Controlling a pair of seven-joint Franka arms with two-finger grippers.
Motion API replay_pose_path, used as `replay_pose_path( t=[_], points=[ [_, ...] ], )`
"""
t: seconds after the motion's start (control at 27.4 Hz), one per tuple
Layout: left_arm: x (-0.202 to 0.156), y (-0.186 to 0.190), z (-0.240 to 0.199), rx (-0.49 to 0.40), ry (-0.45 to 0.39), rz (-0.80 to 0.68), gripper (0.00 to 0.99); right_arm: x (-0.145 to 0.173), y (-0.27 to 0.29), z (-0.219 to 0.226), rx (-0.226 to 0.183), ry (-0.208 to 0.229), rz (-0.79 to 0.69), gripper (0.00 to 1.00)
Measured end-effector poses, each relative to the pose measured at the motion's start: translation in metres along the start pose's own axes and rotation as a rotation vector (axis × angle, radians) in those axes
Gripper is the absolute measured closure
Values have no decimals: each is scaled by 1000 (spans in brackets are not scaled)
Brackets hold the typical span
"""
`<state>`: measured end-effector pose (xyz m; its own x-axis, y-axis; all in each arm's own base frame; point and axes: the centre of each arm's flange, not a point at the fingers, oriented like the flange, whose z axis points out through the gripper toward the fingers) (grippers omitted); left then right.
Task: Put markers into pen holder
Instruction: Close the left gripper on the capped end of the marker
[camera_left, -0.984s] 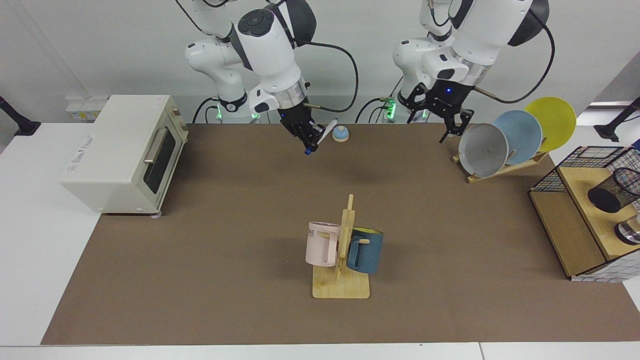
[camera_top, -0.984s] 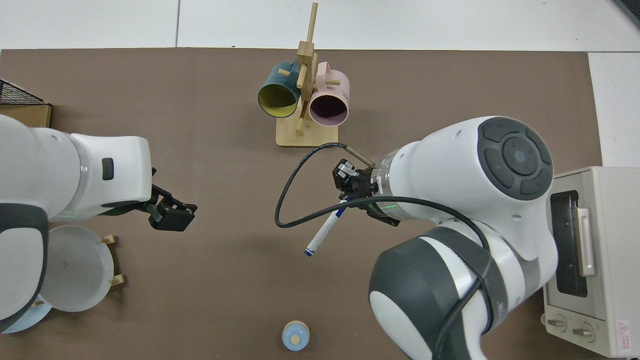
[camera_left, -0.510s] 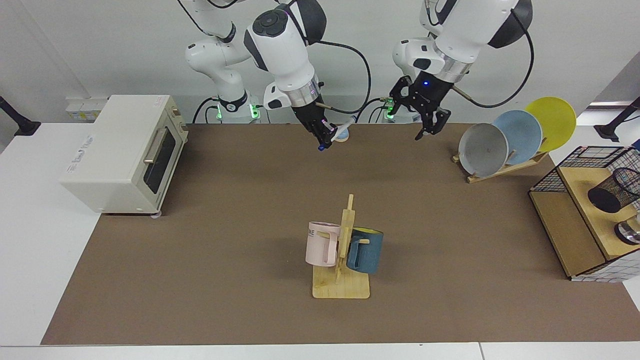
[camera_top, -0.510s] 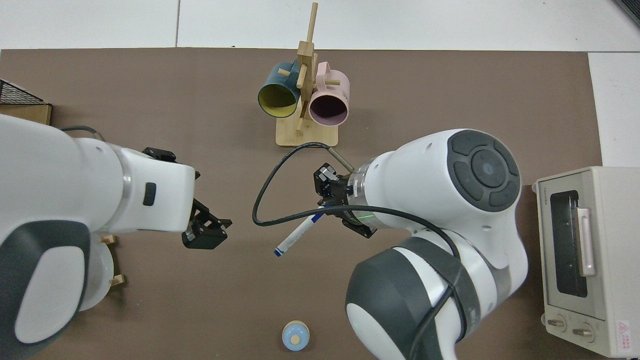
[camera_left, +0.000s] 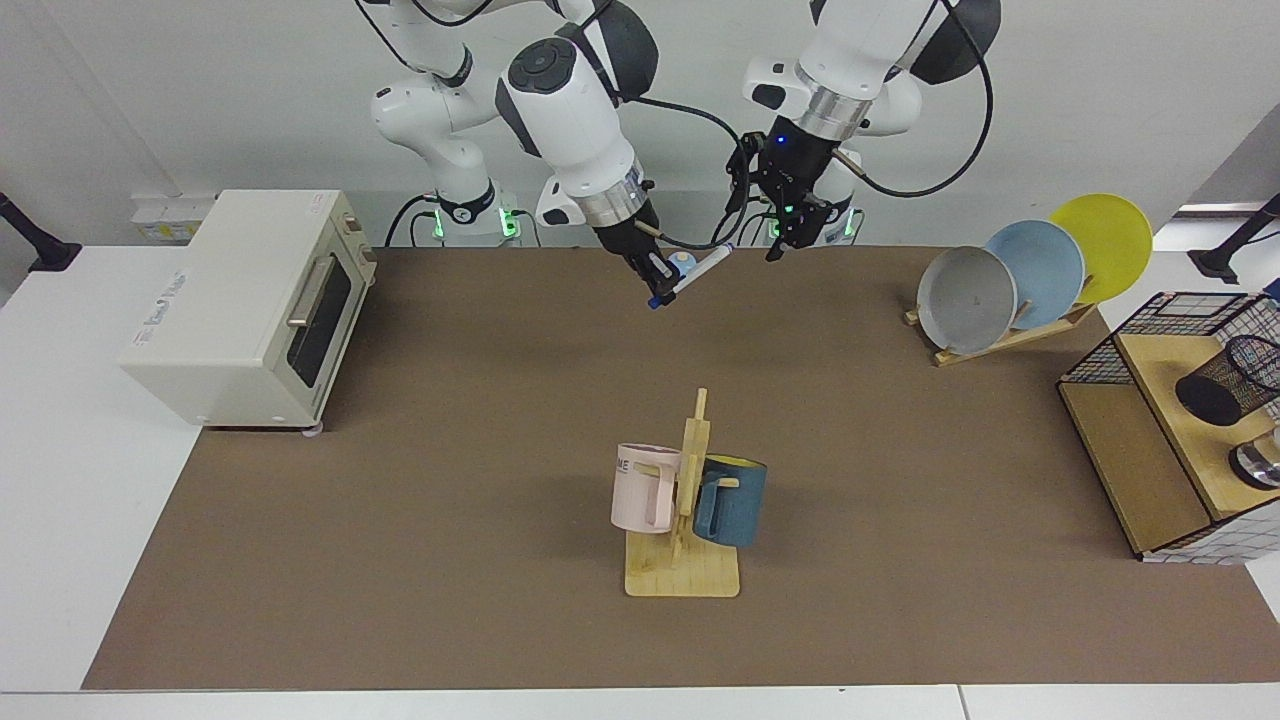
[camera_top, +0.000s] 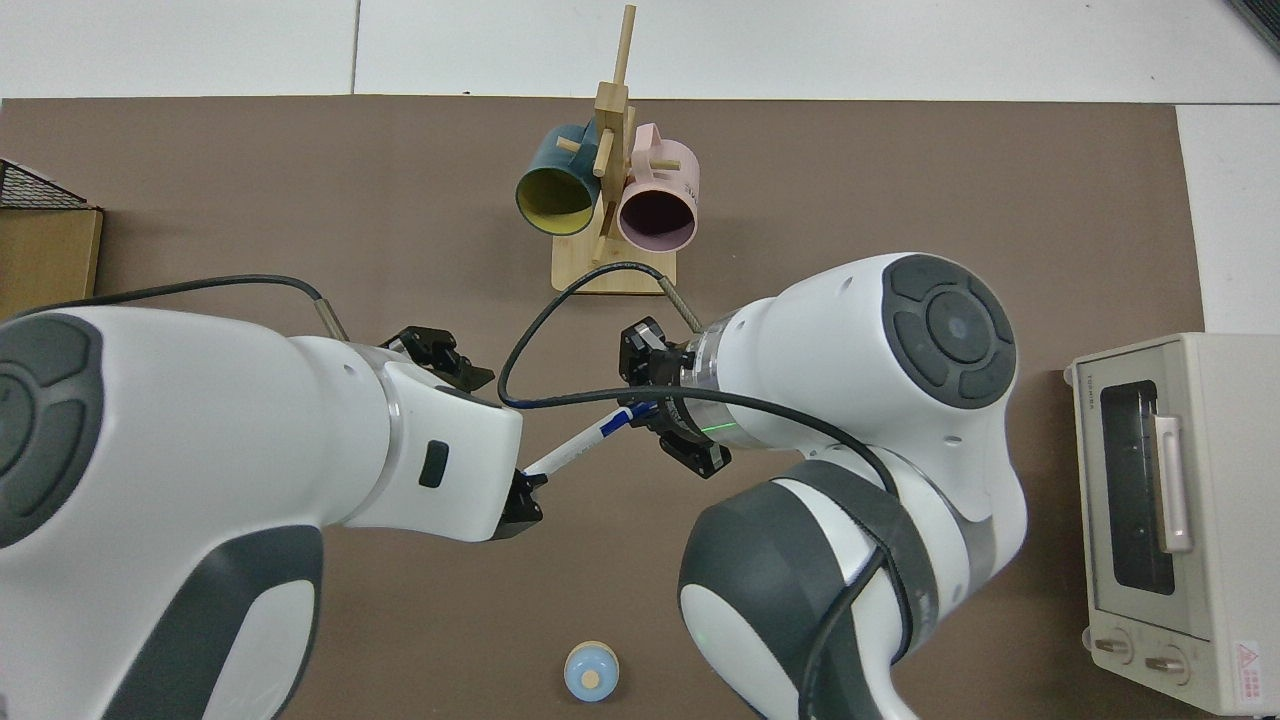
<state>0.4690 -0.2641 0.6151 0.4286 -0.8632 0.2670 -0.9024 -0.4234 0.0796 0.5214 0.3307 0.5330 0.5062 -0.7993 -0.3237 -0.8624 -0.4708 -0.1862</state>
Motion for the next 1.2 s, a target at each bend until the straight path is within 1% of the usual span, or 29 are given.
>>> replay_pose_path(
  t=[0.11,0.36,0.4,0.47,0.55,0.58,0.66,0.73,0.8,0.88,0.95,1.02,1.06,1.09,1.2],
  points=[
    [2,4,11,0,0,11,31,-1,0,0,2,-16,12,828],
    [5,14,35,-6,-6,30,48,-1,0,0,3,-18,17,828],
    [5,15,38,-9,-10,32,137,-1,0,0,3,-18,17,828],
    [5,17,41,-13,-15,35,198,-1,0,0,3,-18,17,828],
    [5,18,44,-17,-19,37,198,-1,0,0,3,-18,18,828],
    [5,19,45,-18,-21,38,256,-1,0,0,3,-18,18,828],
    [4,20,47,-20,-23,38,260,-1,0,0,3,-18,18,828],
    [4,19,48,-21,-24,38,339,-1,0,0,3,-18,18,828],
    [4,19,48,-22,-26,37,392,-1,0,0,3,-18,18,828],
    [3,19,49,-22,-27,37,392,-1,0,0,3,-18,18,828],
    [3,19,50,-23,-28,36,454,-1,0,0,3,-18,18,828],
    [3,19,50,-23,-29,36,454,-1,0,0,2,-18,18,828],
    [2,19,51,-23,-29,36,476,-1,0,0,2,-18,18,828],
    [2,19,51,-24,-30,36,533,-1,0,0,2,-18,18,828],
    [2,19,51,-24,-31,35,533,-1,0,0,2,-18,18,828]
  ],
)
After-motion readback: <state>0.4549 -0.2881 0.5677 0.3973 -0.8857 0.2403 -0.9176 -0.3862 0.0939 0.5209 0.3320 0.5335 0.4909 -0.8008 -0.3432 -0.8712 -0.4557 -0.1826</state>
